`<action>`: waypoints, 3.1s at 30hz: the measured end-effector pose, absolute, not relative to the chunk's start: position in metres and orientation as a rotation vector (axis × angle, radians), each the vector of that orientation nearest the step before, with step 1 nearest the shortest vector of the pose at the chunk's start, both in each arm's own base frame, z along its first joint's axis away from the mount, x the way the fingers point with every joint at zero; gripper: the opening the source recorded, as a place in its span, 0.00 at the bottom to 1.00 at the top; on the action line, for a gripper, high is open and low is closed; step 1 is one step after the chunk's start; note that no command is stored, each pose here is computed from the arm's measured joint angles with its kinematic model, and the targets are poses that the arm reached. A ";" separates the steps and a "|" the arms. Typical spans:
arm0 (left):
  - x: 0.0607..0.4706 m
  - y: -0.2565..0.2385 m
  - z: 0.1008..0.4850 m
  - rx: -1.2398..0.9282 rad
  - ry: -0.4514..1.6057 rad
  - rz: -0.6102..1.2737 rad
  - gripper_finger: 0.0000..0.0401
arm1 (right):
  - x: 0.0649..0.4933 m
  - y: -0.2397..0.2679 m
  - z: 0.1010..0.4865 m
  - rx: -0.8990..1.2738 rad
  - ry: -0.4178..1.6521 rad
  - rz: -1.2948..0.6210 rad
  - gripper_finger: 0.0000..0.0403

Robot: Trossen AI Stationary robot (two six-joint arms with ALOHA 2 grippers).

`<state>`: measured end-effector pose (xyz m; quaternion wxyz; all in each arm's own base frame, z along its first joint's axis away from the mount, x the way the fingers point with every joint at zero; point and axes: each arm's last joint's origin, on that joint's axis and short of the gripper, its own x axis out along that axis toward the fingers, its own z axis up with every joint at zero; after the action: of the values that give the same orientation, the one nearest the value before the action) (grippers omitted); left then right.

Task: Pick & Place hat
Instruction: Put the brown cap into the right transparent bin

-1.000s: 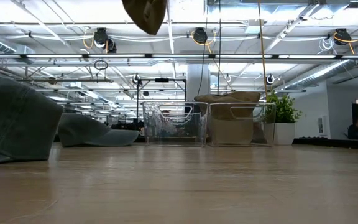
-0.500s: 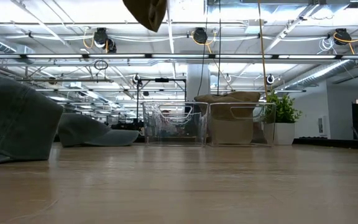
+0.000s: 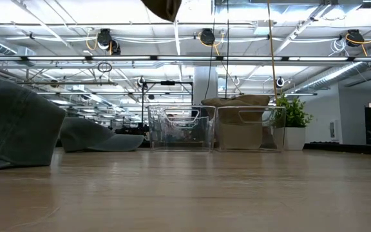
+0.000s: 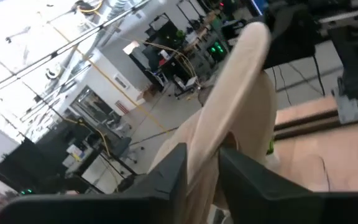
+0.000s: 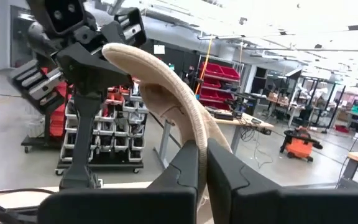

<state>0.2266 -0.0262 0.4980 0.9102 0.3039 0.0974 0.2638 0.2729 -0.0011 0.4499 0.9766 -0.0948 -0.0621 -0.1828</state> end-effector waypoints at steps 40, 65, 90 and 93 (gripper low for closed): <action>0.235 -0.004 0.502 -0.868 -0.060 0.086 0.61 | 0.236 0.012 0.476 -0.951 0.020 -0.628 0.00; 0.301 0.029 0.492 -1.004 -0.187 -0.105 0.92 | 0.232 0.028 0.487 -1.117 -0.034 -0.682 0.00; 0.300 0.031 0.493 -0.925 -0.167 -0.150 0.02 | 0.232 0.032 0.486 -1.108 -0.026 -0.686 0.05; 0.300 0.030 0.492 -0.896 -0.151 -0.164 0.02 | 0.233 0.036 0.484 -1.017 -0.033 -0.673 0.11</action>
<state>0.3000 0.0300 0.4924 0.8953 -0.4323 -0.0731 -0.0790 0.2330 0.0358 0.4842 0.8197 -0.4776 -0.0156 -0.3159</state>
